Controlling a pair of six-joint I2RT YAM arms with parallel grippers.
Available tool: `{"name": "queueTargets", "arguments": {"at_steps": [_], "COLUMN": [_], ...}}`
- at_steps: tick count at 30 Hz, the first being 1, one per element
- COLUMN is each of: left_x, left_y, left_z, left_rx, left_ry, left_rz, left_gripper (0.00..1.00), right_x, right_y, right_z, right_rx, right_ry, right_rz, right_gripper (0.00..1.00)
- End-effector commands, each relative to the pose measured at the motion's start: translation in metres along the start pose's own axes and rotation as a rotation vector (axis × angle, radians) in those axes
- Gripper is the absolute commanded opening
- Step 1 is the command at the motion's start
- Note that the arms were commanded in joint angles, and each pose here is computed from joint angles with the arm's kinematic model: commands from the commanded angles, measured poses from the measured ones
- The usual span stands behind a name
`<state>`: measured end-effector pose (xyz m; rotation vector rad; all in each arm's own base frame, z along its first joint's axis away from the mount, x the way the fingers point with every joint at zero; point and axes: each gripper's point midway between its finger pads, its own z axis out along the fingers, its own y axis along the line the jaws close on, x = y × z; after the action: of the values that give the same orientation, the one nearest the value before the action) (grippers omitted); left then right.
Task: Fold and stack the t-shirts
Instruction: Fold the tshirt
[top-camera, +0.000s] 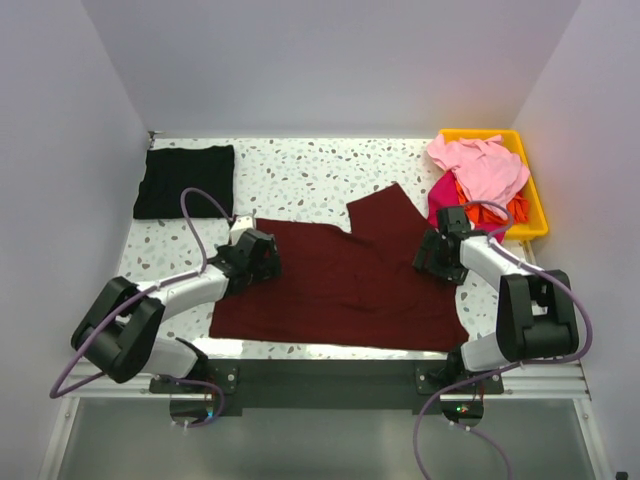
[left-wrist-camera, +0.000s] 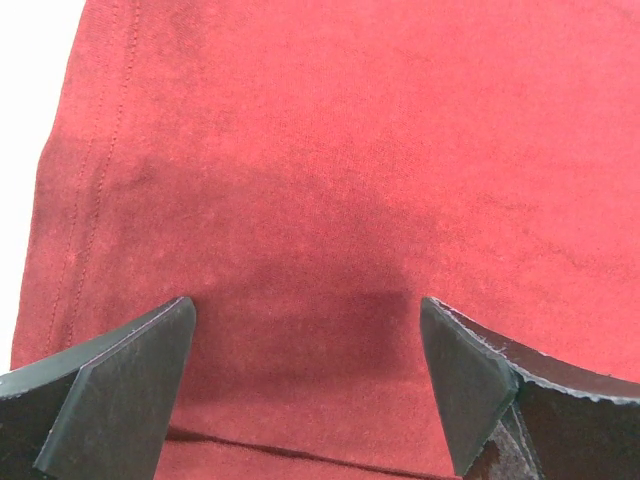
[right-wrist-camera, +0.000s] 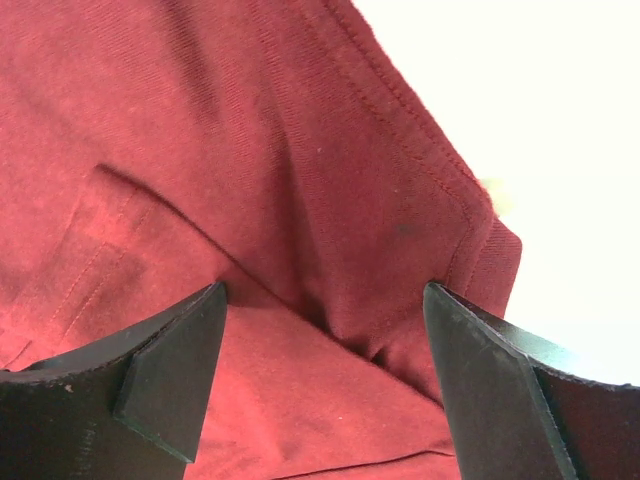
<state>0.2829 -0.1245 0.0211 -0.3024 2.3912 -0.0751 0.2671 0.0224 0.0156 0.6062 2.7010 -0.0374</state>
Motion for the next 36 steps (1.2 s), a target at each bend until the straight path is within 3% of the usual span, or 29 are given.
{"name": "queueTargets", "arguments": {"at_steps": [1, 11, 16, 22, 27, 34, 36], "left_x": [0.023, 0.036, -0.004, -0.08, -0.109, -0.11, -0.109], "left_y": [0.025, 0.035, 0.01, -0.023, -0.025, -0.006, -0.002], "left_z": [0.001, -0.004, -0.013, -0.038, -0.035, -0.025, -0.024], "left_rx": [-0.071, -0.107, -0.042, 0.02, 0.05, 0.021, 0.011], "left_ry": [0.046, 0.087, 0.013, -0.11, -0.116, -0.088, -0.082], "left_rz": [-0.023, -0.052, -0.043, -0.028, -0.056, -0.072, -0.073], "left_gripper": [1.0, 1.0, 1.0, 1.0, 1.0, 1.0, 1.0], "right_x": [0.001, 0.012, -0.008, -0.065, -0.121, -0.199, -0.208], "right_y": [-0.004, -0.015, 0.003, 0.034, 0.065, 0.106, 0.117], "right_z": [-0.001, -0.008, -0.023, -0.077, -0.109, -0.088, -0.061], "right_rx": [0.006, 0.027, -0.053, -0.188, -0.291, -0.291, -0.29], "right_ry": [0.03, 0.046, 0.009, -0.131, -0.268, -0.307, -0.269], "right_rz": [0.03, 0.045, 0.02, -0.036, -0.098, -0.161, -0.175], "right_gripper": [0.84, 0.9, 0.91, 0.91, 0.91, 0.88, 0.86]}}
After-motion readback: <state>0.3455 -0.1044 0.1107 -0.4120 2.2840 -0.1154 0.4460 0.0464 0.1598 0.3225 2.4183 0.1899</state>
